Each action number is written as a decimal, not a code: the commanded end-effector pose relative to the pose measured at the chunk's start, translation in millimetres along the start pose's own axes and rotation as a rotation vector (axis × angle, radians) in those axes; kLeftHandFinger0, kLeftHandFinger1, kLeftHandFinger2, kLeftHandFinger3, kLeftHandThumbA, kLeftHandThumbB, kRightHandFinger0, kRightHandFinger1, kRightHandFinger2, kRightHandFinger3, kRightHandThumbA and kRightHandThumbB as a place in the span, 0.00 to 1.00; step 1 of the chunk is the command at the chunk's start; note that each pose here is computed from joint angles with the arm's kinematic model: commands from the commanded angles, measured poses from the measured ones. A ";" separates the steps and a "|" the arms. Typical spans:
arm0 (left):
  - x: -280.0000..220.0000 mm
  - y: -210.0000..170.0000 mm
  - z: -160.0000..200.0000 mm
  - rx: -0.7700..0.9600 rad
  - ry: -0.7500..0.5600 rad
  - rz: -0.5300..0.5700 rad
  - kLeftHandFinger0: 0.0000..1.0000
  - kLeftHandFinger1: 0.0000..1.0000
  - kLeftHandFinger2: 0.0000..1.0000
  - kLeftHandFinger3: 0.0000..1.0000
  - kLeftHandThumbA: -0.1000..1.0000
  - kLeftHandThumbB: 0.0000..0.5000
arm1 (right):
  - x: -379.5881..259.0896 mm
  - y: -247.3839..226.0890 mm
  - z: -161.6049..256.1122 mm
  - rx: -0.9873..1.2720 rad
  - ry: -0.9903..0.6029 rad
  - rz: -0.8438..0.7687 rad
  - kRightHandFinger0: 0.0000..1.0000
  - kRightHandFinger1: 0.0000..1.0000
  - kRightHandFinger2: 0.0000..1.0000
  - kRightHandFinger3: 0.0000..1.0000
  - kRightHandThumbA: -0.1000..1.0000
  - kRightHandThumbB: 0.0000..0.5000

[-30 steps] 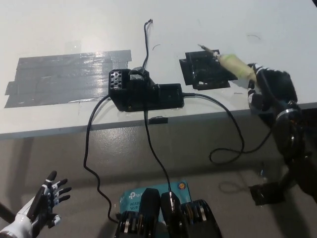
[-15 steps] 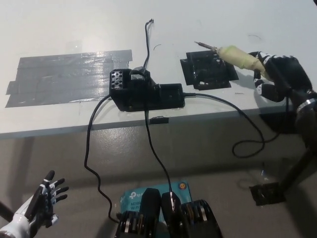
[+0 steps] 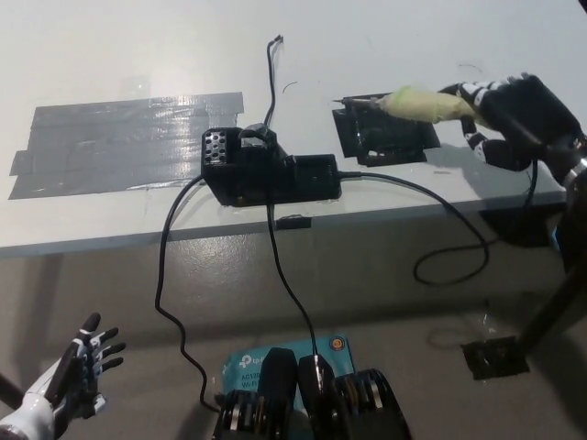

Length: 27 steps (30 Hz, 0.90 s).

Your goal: The robot uses its right hand to grab and lift the soldering gun kept on the middle of the table and puts it in its base

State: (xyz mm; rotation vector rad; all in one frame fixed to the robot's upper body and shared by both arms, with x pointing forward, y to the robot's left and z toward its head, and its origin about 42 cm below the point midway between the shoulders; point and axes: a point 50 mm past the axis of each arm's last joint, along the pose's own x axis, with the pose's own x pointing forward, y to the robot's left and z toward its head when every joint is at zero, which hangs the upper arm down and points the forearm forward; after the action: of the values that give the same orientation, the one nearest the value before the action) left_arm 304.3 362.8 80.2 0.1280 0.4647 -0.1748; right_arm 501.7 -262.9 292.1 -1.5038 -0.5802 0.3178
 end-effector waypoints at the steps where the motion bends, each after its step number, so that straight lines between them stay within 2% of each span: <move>1: -5.1 13.0 13.2 0.043 -0.033 0.007 1.00 1.00 1.00 1.00 1.00 0.45 | 25.9 -59.6 8.7 -0.103 -0.123 -0.108 0.00 0.16 0.48 0.12 0.00 0.00; 3: -5.6 12.1 13.4 0.042 -0.033 0.005 1.00 1.00 1.00 1.00 1.00 0.44 | 32.3 -64.0 14.2 -0.117 -0.161 -0.124 0.00 0.10 0.28 0.08 0.00 0.09; 5: -6.6 12.1 12.8 0.044 -0.034 0.009 1.00 1.00 1.00 1.00 1.00 0.48 | 36.7 -65.8 19.6 -0.124 -0.172 -0.133 0.00 0.03 0.11 0.01 0.00 0.12; 7: -6.1 12.9 11.7 0.039 -0.035 0.013 1.00 1.00 1.00 1.00 1.00 0.48 | 39.8 -67.6 23.8 -0.117 -0.183 -0.147 0.00 0.00 0.05 0.00 0.00 0.11; 8: -5.5 12.8 11.4 0.038 -0.036 0.010 1.00 1.00 1.00 1.00 1.00 0.49 | 40.7 -68.0 25.2 -0.118 -0.184 -0.147 0.00 0.06 0.11 0.00 0.00 0.11; 9: -4.9 13.2 11.0 0.036 -0.037 0.006 1.00 1.00 1.00 1.00 1.00 0.49 | 43.0 -68.8 27.5 -0.120 -0.187 -0.146 0.00 0.09 0.13 0.00 0.00 0.11; 11: -4.4 13.0 11.3 0.036 -0.037 0.006 1.00 1.00 1.00 1.00 1.00 0.51 | 45.5 -70.4 31.6 -0.112 -0.181 -0.132 0.00 0.09 0.14 0.01 0.00 0.08; 12: -4.1 13.2 11.1 0.034 -0.035 0.009 1.00 1.00 1.00 1.00 1.00 0.52 | 46.4 -71.6 34.6 -0.103 -0.188 -0.129 0.00 0.10 0.11 0.01 0.00 0.06; 13: -3.6 13.2 11.2 0.031 -0.035 0.010 1.00 1.00 1.00 1.00 1.00 0.50 | 48.2 -72.4 38.3 -0.102 -0.200 -0.136 0.00 0.08 0.17 0.04 0.00 0.07; 15: -3.2 12.9 11.8 0.025 -0.034 0.011 1.00 1.00 1.00 1.00 1.00 0.48 | 49.5 -71.9 44.0 -0.103 -0.215 -0.145 0.00 0.03 0.05 0.06 0.00 0.06; 16: -2.8 13.2 11.4 0.024 -0.034 0.012 1.00 1.00 1.00 1.00 1.00 0.51 | 50.3 -71.0 45.9 -0.100 -0.222 -0.144 0.00 0.02 0.02 0.05 0.00 0.06; 18: -2.1 12.1 12.3 0.033 -0.033 0.014 1.00 1.00 1.00 1.00 1.00 0.54 | 49.9 -69.8 46.7 -0.104 -0.233 -0.139 0.00 0.01 0.07 0.06 0.00 0.08; 19: -2.8 11.7 12.9 0.034 -0.033 0.013 1.00 1.00 1.00 1.00 1.00 0.55 | 50.4 -68.3 47.4 -0.113 -0.243 -0.133 0.00 0.00 0.15 0.07 0.00 0.05; 20: -2.9 11.1 13.3 0.025 -0.035 0.010 1.00 1.00 1.00 1.00 1.00 0.57 | 51.5 -66.5 49.4 -0.161 -0.255 -0.114 0.00 0.01 0.17 0.16 0.00 0.38; 21: -3.0 11.3 13.6 0.024 -0.035 0.009 1.00 1.00 1.00 1.00 1.00 0.58 | 51.4 -66.3 49.6 -0.166 -0.256 -0.112 0.00 0.00 0.20 0.12 0.00 0.39; 22: -3.3 11.4 13.4 0.022 -0.041 0.005 1.00 1.00 1.00 1.00 1.00 0.56 | 51.8 -63.1 49.4 -0.172 -0.276 -0.110 0.00 0.00 0.18 0.13 0.00 0.41; 23: -3.6 11.2 13.5 0.023 -0.042 0.004 1.00 1.00 1.00 1.00 1.00 0.55 | 51.1 -62.6 49.3 -0.182 -0.288 -0.108 0.00 0.00 0.19 0.12 0.00 0.39; 24: -3.3 11.4 13.0 0.022 -0.040 0.005 1.00 1.00 1.00 1.00 1.00 0.54 | 51.0 -61.6 48.2 -0.191 -0.297 -0.106 0.00 0.01 0.22 0.16 0.00 0.46; 25: -3.6 11.3 13.2 0.032 -0.040 0.007 1.00 1.00 1.00 1.00 1.00 0.52 | 50.3 -61.9 47.8 -0.198 -0.297 -0.104 0.00 0.00 0.22 0.17 0.00 0.48; 27: -4.3 10.7 14.1 0.026 -0.041 0.005 1.00 1.00 1.00 1.00 1.00 0.50 | 48.8 -62.1 47.0 -0.188 -0.301 -0.112 0.00 0.00 0.21 0.15 0.00 0.48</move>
State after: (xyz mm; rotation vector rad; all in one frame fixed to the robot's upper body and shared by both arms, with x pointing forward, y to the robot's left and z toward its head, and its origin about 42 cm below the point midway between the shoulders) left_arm 304.1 364.1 80.9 0.1288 0.4629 -0.1699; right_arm 504.9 -201.8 317.8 -1.5837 -0.8047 0.4631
